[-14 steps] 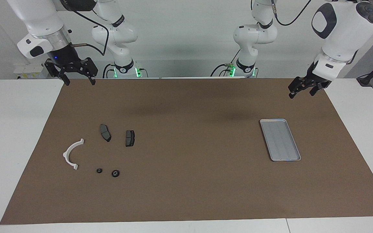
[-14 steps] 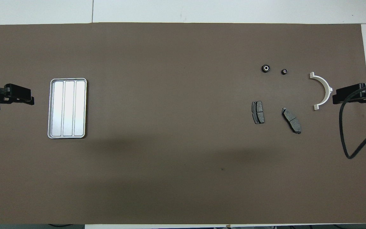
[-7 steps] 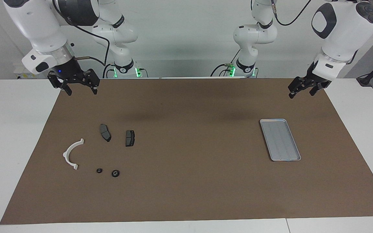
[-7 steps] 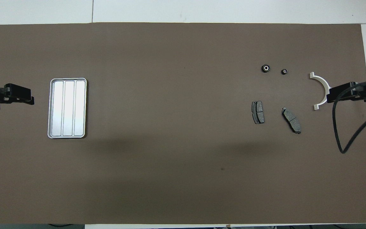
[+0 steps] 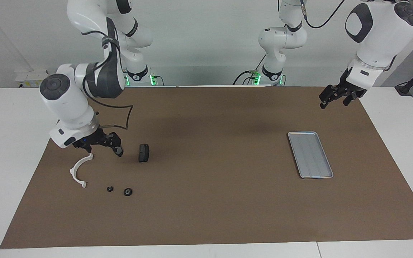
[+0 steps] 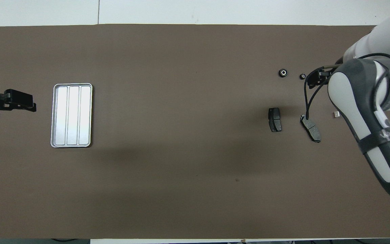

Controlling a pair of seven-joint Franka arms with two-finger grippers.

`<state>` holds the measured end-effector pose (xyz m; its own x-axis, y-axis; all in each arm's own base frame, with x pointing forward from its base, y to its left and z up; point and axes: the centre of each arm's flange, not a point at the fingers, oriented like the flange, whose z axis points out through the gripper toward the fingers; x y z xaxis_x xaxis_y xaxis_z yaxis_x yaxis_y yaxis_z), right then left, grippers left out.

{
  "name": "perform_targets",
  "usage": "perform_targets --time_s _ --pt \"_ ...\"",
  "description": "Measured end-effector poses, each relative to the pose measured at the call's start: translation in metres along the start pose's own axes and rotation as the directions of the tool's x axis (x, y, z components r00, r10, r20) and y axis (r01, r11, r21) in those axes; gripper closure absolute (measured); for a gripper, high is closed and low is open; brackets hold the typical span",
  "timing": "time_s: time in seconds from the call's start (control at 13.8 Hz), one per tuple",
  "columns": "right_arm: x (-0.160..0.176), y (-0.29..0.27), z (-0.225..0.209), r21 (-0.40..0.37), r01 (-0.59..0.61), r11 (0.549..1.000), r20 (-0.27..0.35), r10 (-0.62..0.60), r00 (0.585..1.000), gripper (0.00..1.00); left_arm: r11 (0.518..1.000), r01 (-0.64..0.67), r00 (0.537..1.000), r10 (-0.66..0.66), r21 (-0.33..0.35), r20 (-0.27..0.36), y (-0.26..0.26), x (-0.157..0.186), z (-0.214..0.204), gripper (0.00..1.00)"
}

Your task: Pick bearing gear from pile to tray

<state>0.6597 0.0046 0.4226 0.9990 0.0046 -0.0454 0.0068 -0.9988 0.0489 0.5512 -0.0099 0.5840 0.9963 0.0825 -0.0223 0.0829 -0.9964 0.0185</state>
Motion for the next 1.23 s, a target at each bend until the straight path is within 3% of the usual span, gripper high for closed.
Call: perform_targets --time_s 0.22,0.72,1.23 --pt "0.026 -0.015 0.046 -0.009 -0.035 0.999 -0.007 0.035 0.999 0.00 1.000 0.000 1.000 0.000 0.000 0.000 0.000 0.000 0.000 0.00" --pt "0.069 -0.042 0.074 -0.012 -0.072 0.997 -0.031 0.072 0.997 0.00 1.000 0.000 1.000 0.000 0.000 0.000 0.000 0.000 0.000 0.00" --pt "0.086 -0.062 0.112 -0.008 -0.101 0.995 -0.017 0.101 0.995 0.00 1.000 0.000 1.000 0.000 0.000 0.000 0.000 0.000 0.000 0.00"
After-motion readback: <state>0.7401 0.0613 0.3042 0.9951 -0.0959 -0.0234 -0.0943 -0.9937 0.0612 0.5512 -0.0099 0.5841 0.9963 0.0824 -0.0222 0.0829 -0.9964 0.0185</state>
